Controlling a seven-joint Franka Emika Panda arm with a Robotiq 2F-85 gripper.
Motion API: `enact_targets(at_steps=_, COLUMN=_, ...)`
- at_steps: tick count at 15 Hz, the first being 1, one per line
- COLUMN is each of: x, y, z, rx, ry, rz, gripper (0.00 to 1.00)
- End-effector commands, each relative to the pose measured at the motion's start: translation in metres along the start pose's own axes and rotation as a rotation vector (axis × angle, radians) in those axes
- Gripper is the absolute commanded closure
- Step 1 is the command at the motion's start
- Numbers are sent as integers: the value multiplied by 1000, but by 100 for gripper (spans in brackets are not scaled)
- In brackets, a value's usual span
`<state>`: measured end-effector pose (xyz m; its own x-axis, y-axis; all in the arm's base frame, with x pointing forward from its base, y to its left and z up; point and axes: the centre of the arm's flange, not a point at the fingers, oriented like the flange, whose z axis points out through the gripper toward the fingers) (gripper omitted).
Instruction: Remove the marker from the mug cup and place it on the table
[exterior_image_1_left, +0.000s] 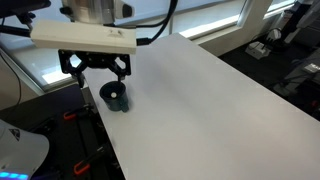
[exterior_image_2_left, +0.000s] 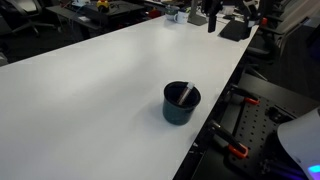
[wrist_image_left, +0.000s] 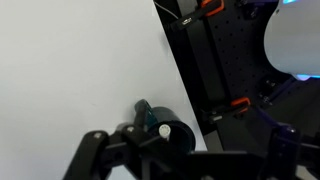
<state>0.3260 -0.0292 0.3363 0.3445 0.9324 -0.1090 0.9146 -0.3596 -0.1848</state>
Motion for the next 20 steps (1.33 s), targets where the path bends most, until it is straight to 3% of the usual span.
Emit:
enact_targets(at_steps=1, x=-1, y=1, z=2, rx=7, ry=-2, rz=-15, gripper=0)
enact_targets(at_steps=4, x=0, y=2, z=8, rx=-9, ry=2, rz=-17, gripper=0)
enact_targets(at_steps=7, x=10, y=5, z=28, rx=-40, ry=67, rz=-91, gripper=0)
enact_targets(at_steps=11, x=19, y=10, z=48, rx=13, ry=91, rz=-187, gripper=0)
enact_targets(at_steps=15, x=26, y=9, z=69, rx=43, ry=76, rz=-227, gripper=0)
enact_targets(at_steps=20, x=49, y=5, z=84, rx=2, ry=46, rz=-277, gripper=0)
